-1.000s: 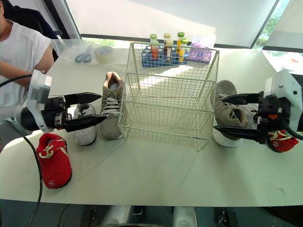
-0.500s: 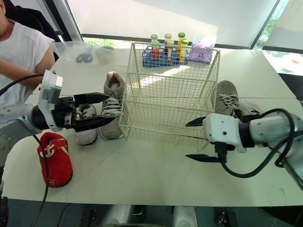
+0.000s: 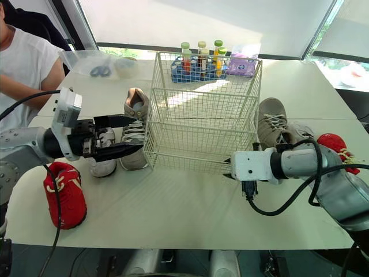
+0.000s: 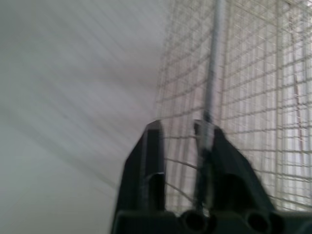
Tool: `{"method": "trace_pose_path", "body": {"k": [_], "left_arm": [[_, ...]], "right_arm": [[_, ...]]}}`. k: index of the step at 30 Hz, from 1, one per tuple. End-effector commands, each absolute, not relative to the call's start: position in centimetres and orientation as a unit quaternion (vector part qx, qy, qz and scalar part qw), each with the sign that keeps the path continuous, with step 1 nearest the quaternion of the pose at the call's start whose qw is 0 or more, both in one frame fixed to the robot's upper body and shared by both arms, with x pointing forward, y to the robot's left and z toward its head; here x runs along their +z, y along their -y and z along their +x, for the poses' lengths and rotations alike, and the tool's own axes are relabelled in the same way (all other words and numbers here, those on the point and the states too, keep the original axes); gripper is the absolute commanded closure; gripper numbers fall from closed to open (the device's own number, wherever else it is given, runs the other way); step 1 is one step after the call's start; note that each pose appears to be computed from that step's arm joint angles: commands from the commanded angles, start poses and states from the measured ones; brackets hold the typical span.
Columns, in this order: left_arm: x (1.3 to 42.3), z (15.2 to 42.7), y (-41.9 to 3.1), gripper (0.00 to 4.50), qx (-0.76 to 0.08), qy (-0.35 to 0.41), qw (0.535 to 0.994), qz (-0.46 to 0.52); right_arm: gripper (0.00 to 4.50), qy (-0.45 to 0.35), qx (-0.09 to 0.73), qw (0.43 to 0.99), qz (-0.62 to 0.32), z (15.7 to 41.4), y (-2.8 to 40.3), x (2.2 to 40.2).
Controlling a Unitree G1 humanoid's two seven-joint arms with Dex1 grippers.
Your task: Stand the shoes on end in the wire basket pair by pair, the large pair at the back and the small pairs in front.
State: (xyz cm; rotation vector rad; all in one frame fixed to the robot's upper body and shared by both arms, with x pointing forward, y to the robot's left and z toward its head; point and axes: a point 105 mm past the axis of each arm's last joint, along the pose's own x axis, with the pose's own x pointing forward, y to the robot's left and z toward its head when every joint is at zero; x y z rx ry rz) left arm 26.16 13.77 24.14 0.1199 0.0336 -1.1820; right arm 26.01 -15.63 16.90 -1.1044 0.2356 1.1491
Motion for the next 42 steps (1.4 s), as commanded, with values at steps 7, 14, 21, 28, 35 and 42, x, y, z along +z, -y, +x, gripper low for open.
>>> {"method": "trace_pose_path", "body": {"k": [7,14,21,28,35,42], "left_arm": [[25.0,26.1,-13.8,0.00,-0.553,0.015,0.830,0.076],[25.1,26.1,-13.8,0.00,-0.547,0.021,0.833,0.079],[25.2,26.0,-13.8,0.00,-0.541,0.025,0.837,0.082],[25.3,25.8,-13.9,0.00,-0.534,0.028,0.841,0.085],[25.4,25.9,-13.9,0.00,-0.529,0.034,0.843,0.089],[25.4,26.0,-13.7,0.00,-0.531,0.035,0.842,0.090]], "right_arm": [[4.45,-0.081,0.526,0.651,-0.541,27.6,16.8,18.0],[4.45,-0.114,0.533,0.641,-0.541,29.3,18.8,18.1],[4.45,-0.123,0.539,0.647,-0.526,30.8,19.5,18.3],[4.45,-0.136,0.541,0.667,-0.493,31.2,19.1,18.2],[4.45,-0.146,0.532,0.703,-0.450,30.4,18.7,18.5],[4.45,-0.142,0.538,0.716,-0.421,29.0,17.4,18.5]]}}
